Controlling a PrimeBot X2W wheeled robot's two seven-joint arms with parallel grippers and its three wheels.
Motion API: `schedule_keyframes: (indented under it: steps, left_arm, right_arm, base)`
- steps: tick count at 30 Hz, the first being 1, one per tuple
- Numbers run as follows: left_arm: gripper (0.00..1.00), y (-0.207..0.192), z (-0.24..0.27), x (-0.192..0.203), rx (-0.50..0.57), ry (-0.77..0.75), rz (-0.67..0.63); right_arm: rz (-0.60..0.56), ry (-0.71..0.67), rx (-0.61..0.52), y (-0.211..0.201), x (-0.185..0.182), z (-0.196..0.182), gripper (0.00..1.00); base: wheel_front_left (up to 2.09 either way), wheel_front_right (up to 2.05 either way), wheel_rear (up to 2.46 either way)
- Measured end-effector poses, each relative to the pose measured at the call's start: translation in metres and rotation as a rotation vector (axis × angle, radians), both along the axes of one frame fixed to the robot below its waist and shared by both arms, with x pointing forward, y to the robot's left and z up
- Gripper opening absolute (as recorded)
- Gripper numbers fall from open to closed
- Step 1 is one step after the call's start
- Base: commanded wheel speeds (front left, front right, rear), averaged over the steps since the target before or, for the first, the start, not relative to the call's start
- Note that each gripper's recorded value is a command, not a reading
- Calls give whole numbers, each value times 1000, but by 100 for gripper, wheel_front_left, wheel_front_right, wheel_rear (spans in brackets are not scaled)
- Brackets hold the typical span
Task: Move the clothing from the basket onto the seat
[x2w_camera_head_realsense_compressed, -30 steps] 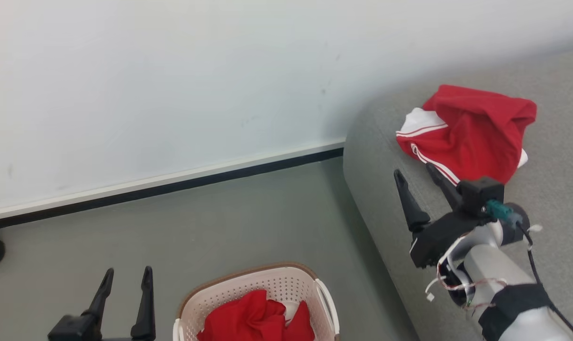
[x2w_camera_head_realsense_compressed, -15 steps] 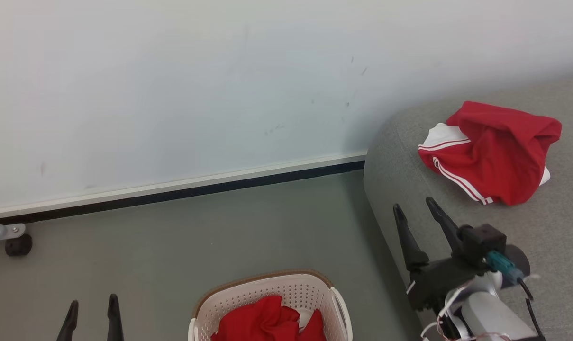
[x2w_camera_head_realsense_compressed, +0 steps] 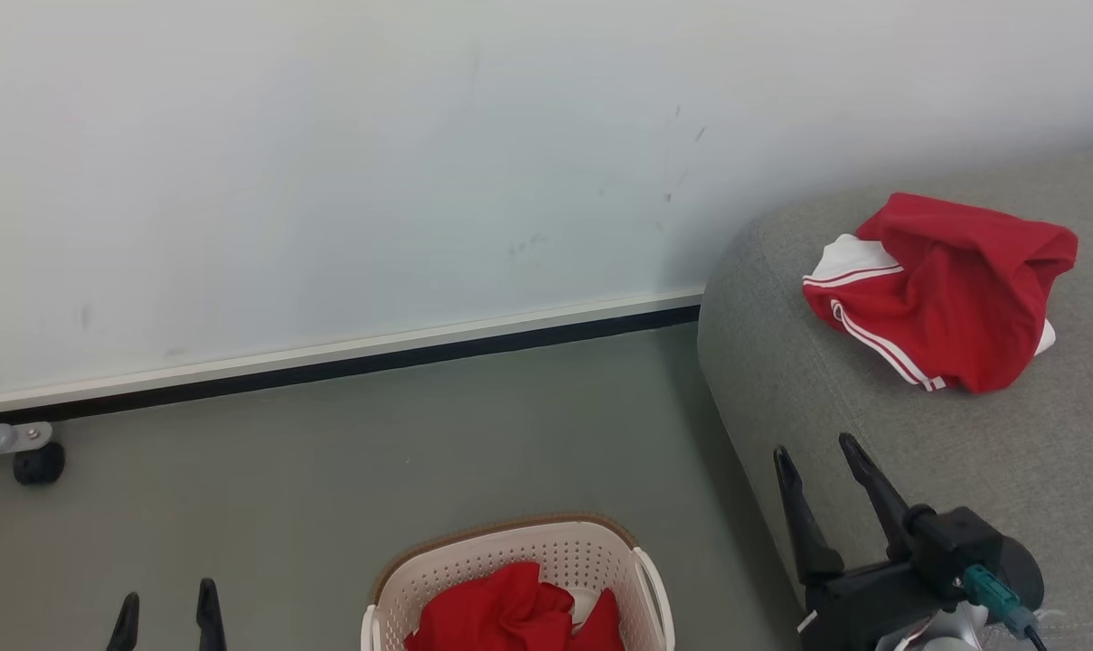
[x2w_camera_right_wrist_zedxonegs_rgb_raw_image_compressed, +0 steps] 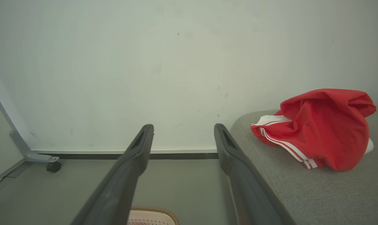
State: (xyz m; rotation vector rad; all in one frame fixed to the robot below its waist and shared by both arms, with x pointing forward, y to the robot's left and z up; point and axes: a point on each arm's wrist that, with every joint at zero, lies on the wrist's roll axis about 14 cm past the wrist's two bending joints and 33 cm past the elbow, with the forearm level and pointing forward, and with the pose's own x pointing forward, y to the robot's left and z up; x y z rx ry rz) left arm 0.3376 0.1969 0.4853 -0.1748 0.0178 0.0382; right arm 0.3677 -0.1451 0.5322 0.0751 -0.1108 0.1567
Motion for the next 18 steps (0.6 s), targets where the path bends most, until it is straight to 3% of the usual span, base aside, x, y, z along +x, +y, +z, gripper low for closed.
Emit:
schedule_keyframes:
  steps: [7, 18]
  left_arm:
    - [100, 0, 6, -2, 4, -20, 4]
    - [100, -5, 10, -3, 27, -34, -11]
  right_arm:
    - [-18, 37, 20, -2, -18, -15, 100]
    - [-43, 7, 26, -7, -24, -7, 100]
  base:
    - [0, 0, 0]
    - [0, 0, 0]
